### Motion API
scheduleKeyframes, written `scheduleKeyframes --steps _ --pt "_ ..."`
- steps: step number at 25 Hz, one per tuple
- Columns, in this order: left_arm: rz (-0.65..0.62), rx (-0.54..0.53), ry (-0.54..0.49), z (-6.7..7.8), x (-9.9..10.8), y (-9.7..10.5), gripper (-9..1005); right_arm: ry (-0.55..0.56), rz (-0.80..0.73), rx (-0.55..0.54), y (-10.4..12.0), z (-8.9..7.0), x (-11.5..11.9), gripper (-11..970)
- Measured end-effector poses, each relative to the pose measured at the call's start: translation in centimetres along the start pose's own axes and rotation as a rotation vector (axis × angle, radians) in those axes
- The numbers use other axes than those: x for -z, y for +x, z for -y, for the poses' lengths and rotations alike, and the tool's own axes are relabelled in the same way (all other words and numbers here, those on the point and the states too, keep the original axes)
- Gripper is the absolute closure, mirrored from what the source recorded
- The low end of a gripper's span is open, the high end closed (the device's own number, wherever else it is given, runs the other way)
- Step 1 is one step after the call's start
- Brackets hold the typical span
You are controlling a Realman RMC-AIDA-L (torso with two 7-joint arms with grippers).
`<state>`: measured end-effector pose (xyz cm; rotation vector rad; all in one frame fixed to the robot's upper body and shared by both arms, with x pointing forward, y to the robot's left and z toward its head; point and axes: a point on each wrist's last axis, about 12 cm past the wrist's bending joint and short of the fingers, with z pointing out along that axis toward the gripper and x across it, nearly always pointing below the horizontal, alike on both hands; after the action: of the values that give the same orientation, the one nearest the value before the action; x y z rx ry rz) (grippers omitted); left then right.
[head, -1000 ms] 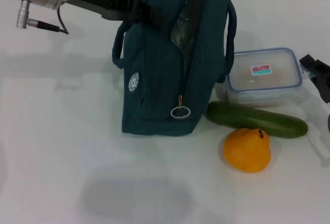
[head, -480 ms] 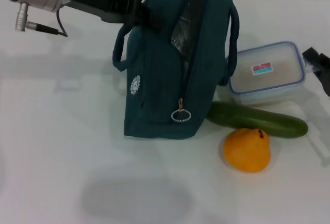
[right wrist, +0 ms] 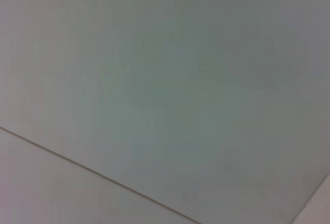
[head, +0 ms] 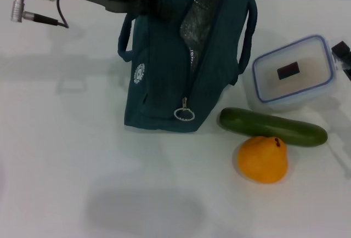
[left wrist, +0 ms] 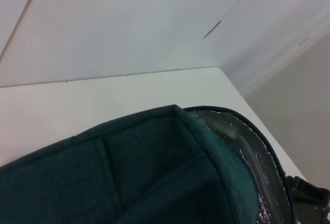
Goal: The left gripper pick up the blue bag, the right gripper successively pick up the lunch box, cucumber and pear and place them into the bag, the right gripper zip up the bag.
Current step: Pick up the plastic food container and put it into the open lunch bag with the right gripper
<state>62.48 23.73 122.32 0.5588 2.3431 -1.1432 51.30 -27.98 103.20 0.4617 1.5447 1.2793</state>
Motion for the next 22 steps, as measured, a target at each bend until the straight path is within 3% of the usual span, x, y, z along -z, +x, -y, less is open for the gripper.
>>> scheduleKeyframes --steps 16,22 --pt "-0.015 -0.052 0.008 1.0 0.8 -0.5 954 -0.129 0.037 0.001 -0.4 -1.4 0.6 849" --pt "-0.012 -0.051 -0.012 0.7 1.1 -0.4 954 -0.176 0.047 0.000 -0.5 -2.0 0.7 847"
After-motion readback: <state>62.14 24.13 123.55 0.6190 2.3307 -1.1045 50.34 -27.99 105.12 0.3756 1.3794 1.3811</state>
